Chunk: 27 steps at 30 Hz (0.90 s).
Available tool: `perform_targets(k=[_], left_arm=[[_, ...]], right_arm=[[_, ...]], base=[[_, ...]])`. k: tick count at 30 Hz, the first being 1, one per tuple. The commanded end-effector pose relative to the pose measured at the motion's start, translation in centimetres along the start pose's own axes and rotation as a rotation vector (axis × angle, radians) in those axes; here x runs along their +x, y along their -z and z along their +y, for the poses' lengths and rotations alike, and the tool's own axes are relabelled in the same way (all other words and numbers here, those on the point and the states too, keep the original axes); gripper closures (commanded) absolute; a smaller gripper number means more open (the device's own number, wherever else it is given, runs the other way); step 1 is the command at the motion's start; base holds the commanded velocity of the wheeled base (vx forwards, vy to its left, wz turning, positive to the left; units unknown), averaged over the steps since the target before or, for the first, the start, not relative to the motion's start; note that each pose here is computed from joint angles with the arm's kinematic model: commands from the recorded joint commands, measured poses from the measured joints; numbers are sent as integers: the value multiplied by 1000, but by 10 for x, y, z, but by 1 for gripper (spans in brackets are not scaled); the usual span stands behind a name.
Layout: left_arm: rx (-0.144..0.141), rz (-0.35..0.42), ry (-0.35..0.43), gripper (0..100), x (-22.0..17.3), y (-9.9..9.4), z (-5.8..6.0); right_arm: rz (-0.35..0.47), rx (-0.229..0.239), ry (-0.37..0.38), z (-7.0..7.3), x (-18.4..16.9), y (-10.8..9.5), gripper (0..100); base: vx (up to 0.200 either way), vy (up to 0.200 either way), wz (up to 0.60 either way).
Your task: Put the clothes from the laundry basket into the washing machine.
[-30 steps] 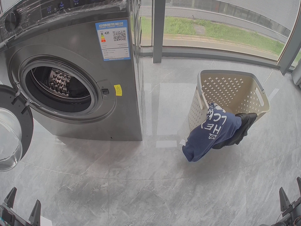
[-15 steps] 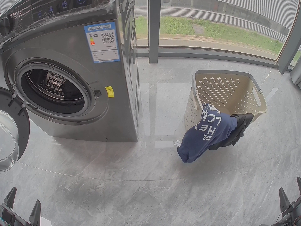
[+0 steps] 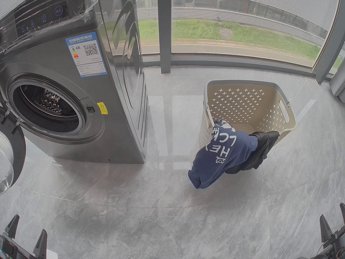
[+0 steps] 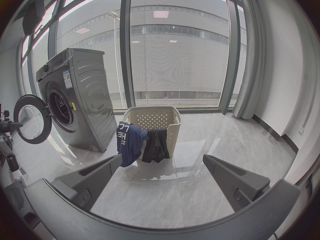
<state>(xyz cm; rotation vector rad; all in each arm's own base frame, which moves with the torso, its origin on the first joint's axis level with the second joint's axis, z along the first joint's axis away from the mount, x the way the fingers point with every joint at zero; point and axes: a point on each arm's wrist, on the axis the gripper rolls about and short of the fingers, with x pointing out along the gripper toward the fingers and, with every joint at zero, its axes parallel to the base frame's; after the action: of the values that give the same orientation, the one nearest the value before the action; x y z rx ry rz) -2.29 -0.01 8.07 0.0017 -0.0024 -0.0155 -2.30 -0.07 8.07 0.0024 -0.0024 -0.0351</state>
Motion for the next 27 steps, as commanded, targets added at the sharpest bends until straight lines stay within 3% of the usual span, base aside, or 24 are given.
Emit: perform_targets(k=[1, 5, 17, 27], left_arm=[[0, 2, 0, 0, 0, 5, 0], [-2, 2, 0, 0, 0, 5, 0], [-2, 2, 0, 0, 0, 5, 0], [0, 4, 0, 0, 0, 5, 0]], right_arm=[[-1, -1, 0, 0, 0, 4, 0], [-1, 1, -1, 0, 0, 4, 0], [-1, 1, 0, 0, 0, 4, 0], [-1, 1, 0, 0, 0, 4, 0]], base=[[0, -200, 0], [0, -200, 0], [0, 0, 0], [0, -180, 0]])
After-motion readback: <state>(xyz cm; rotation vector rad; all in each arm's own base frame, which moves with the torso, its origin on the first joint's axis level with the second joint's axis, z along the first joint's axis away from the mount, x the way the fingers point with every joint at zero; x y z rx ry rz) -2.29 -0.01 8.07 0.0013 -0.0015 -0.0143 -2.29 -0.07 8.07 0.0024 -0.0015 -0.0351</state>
